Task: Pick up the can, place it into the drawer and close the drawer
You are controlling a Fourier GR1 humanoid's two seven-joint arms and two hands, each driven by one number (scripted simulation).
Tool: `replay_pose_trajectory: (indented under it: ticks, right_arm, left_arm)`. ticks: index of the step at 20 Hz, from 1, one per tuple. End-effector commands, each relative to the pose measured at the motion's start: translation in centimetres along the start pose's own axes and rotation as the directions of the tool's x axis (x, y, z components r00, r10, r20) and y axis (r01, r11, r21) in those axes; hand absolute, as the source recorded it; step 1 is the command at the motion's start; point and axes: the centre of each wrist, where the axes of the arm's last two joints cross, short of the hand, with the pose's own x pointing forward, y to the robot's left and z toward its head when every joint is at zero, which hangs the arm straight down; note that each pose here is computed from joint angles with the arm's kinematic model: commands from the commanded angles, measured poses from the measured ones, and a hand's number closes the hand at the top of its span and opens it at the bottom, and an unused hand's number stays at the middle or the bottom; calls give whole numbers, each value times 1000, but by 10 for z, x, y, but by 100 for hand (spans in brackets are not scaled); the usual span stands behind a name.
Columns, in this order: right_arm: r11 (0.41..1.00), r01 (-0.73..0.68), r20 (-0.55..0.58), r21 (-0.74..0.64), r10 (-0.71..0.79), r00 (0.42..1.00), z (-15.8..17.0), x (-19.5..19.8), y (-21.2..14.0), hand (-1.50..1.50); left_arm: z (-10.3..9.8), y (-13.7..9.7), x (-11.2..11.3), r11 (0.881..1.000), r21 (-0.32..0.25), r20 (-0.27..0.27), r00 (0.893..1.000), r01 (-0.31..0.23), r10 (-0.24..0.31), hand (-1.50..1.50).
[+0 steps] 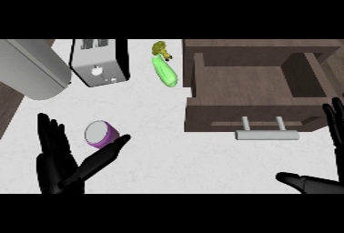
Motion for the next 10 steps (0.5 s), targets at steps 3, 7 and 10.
replay_pose_trajectory:
  ticks: [3, 7, 10]
  right_arm:
    - [1000, -1, 11, -10, 1, 1000, 12, -4, -14, -150]
    - [1000, 0, 1, 2, 0, 1000, 5, 1, -19, -150]
    - [1000, -23, 25, 2, 23, 999, 10, 2, -4, -150]
  left_arm:
    - [13, -13, -44, 999, 9, -41, 998, 38, -37, -150]
    - [6, -21, -61, 997, 53, -34, 998, 53, -51, -150]
    - [1, 2, -73, 997, 68, -56, 998, 28, -24, -150]
